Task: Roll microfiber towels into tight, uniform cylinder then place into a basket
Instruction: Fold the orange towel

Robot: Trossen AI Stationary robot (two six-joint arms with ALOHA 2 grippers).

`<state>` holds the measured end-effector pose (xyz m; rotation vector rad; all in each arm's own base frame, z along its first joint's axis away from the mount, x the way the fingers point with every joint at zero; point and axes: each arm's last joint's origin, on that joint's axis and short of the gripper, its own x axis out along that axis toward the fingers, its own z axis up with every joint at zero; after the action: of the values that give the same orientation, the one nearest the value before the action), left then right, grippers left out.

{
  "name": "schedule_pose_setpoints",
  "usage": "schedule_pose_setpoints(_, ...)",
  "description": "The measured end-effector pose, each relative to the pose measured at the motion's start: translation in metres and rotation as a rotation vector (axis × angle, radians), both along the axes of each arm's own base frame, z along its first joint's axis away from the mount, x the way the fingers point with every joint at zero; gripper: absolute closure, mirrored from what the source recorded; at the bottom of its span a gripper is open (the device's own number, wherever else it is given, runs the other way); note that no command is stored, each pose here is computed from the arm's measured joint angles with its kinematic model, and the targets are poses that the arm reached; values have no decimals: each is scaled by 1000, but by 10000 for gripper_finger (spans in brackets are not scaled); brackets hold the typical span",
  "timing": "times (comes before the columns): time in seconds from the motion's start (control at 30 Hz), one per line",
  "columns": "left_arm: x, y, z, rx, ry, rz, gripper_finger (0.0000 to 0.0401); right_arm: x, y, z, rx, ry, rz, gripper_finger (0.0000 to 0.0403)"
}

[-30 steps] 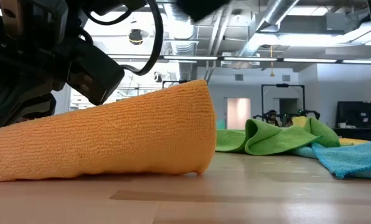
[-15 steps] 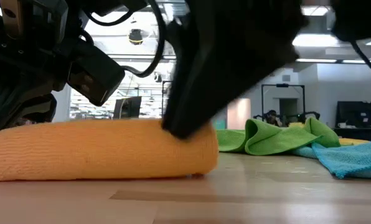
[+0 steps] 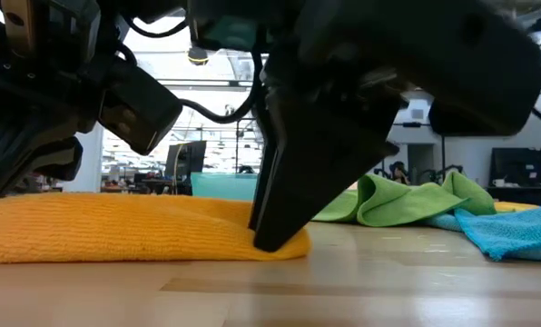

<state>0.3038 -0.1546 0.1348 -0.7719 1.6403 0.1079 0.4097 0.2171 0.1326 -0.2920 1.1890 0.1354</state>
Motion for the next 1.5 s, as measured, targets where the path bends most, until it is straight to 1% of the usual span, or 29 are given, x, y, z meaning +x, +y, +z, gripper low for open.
schedule_pose_setpoints(0.1, 0, 0, 0, 3, -3, 1, 396, 0, -1, 0, 6, 7, -1, 287)
schedule_pose_setpoints(0.17, 0, -1, 0, 7, -11, -11, 383, 0, -1, -1, 5, 7, -1, 287)
schedule_pose_setpoints(0.37, -3, -7, 0, 41, -45, -47, 313, 0, -1, -2, 4, 15, 0, 287)
schedule_pose_setpoints(0.47, -3, -8, 1, 24, -45, -59, 278, 0, -1, -2, 4, 16, 0, 287)
schedule_pose_setpoints(0.53, -3, -9, 1, 14, -53, -89, 263, -1, -1, -2, 4, 17, 0, 287)
schedule_pose_setpoints(0.6, -5, -11, 2, 30, -65, -97, 254, -1, -1, -2, 4, 18, 0, 287)
schedule_pose_setpoints(0.73, -11, -15, 10, 108, -112, -114, 252, 0, -1, -3, 14, 23, 3, 287)
schedule_pose_setpoints(0.83, -18, -19, 21, 173, -170, -119, 255, 0, -2, -3, 30, 30, -4, 287)
schedule_pose_setpoints(0.97, -31, -29, 40, 241, -253, -132, 259, 0, -2, -3, 36, 33, -10, 287)
schedule_pose_setpoints(1.13, -52, -49, 53, 322, -353, -183, 259, 0, -2, -3, 38, 34, -9, 287)
schedule_pose_setpoints(1.23, -64, -65, 55, 375, -422, -223, 259, 0, -2, -3, 41, 33, -18, 287)
schedule_pose_setpoints(1.33, -73, -79, 56, 449, -527, -252, 259, 0, -2, -3, 42, 33, -18, 287)
schedule_pose_setpoints(1.43, -79, -90, 57, 541, -653, -321, 259, 0, -2, -3, 45, 35, -18, 287)
schedule_pose_setpoints(1.5, -77, -94, 56, 565, -700, -337, 259, 0, -2, -3, 47, 35, -25, 287)
